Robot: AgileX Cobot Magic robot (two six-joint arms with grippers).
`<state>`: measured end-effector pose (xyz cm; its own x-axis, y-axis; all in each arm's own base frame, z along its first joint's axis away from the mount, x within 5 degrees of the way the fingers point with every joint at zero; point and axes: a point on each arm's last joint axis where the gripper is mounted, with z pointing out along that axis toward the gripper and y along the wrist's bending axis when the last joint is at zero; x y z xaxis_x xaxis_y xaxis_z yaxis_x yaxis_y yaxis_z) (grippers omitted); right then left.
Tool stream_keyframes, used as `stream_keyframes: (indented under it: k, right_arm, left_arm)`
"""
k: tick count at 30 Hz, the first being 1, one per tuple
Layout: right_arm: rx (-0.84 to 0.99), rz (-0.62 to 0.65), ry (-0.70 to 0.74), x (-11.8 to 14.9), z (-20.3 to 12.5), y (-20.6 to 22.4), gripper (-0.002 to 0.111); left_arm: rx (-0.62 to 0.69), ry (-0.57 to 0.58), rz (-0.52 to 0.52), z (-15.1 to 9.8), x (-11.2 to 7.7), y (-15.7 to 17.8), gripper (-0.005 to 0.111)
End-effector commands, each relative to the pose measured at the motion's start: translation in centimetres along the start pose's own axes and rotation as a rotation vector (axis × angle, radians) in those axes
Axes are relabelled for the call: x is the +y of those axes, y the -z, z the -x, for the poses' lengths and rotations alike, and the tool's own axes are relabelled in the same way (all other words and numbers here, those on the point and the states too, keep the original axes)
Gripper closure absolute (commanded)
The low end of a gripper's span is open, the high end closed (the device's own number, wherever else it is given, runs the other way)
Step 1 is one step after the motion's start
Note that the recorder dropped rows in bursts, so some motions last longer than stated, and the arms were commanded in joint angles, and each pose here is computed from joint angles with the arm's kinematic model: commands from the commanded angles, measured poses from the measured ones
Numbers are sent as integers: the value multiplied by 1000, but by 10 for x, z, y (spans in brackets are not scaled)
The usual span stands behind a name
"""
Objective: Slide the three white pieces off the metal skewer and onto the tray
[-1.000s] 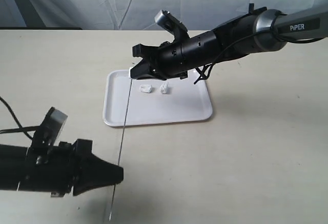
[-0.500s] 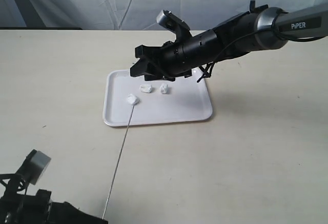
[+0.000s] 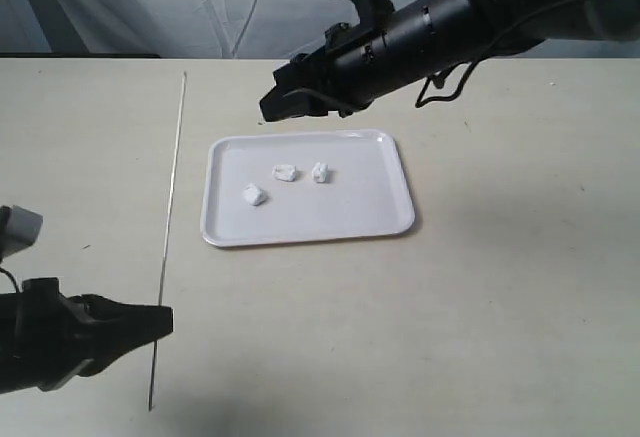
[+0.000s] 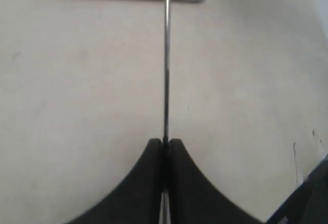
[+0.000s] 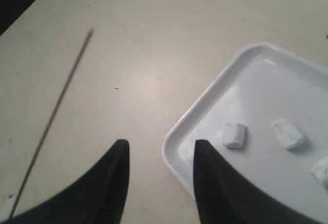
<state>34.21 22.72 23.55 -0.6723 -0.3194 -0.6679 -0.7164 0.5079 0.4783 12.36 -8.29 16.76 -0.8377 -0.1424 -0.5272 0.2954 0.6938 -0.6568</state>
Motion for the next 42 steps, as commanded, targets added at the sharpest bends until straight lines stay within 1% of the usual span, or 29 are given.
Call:
stream_keyframes:
  k: [1,2,3,4,5,6,7,9,11,12,14,18,21,22,25,28,30,33,35,39,42]
  right_arm:
    - [-11,-126,139,18,-5,38,69]
    - [-21,-159,161,23,-8,47,69]
    - [-55,-222,194,32,-16,66,69]
    - [-82,-263,212,36,-20,76,69]
    - [-137,-335,236,44,-29,93,69]
    - [-170,-375,246,48,-35,103,69]
    - [-233,-456,273,54,-46,121,69]
    - [-295,-525,310,63,-59,140,69]
    - [-340,-582,333,69,-76,154,69]
    - [-381,-606,337,74,-82,163,69]
    - [-439,-629,300,78,-97,173,69]
    - [-500,-604,232,88,-121,184,69]
    - [-504,-566,218,94,-131,186,69]
    - [-503,-554,217,95,-133,187,69]
    - [-486,-510,225,101,-136,187,69]
    - [-513,-501,235,107,-138,193,69]
    - [-543,-501,243,111,-138,199,69]
    - [-578,-490,254,118,-141,206,69]
    - [-600,-469,247,124,-143,211,69]
    - [-614,-413,246,135,-150,217,69]
    - [-610,-381,266,142,-155,221,69]
  left_arm:
    - [-137,-71,-33,6,-15,18,107]
    - [-167,-85,-47,7,-19,23,107]
    - [-227,-87,-61,8,-24,31,107]
    - [-259,-85,-59,8,-26,36,107]
    - [-295,-89,-38,7,-27,42,107]
    - [-298,-99,-19,6,-27,45,107]
    - [-285,-126,16,1,-26,49,107]
    - [-250,-151,64,-5,-23,53,107]
    - [-227,-120,121,-9,-19,56,107]
    - [-212,-94,165,-9,-16,57,107]
    - [-203,-31,203,-7,-14,58,107]
    - [-143,-43,228,7,-15,51,107]
    - [-99,-4,262,23,-8,35,107]
    - [-84,-11,261,28,-7,30,107]
    - [-25,18,213,47,-5,7,107]
    - [21,44,123,66,-4,-20,107]
    - [42,71,119,78,3,-37,107]
    - [90,112,160,87,19,-60,107]
    - [114,127,164,94,25,-73,107]
    - [173,174,146,101,39,-100,107]
    - [206,234,131,101,50,-118,107]
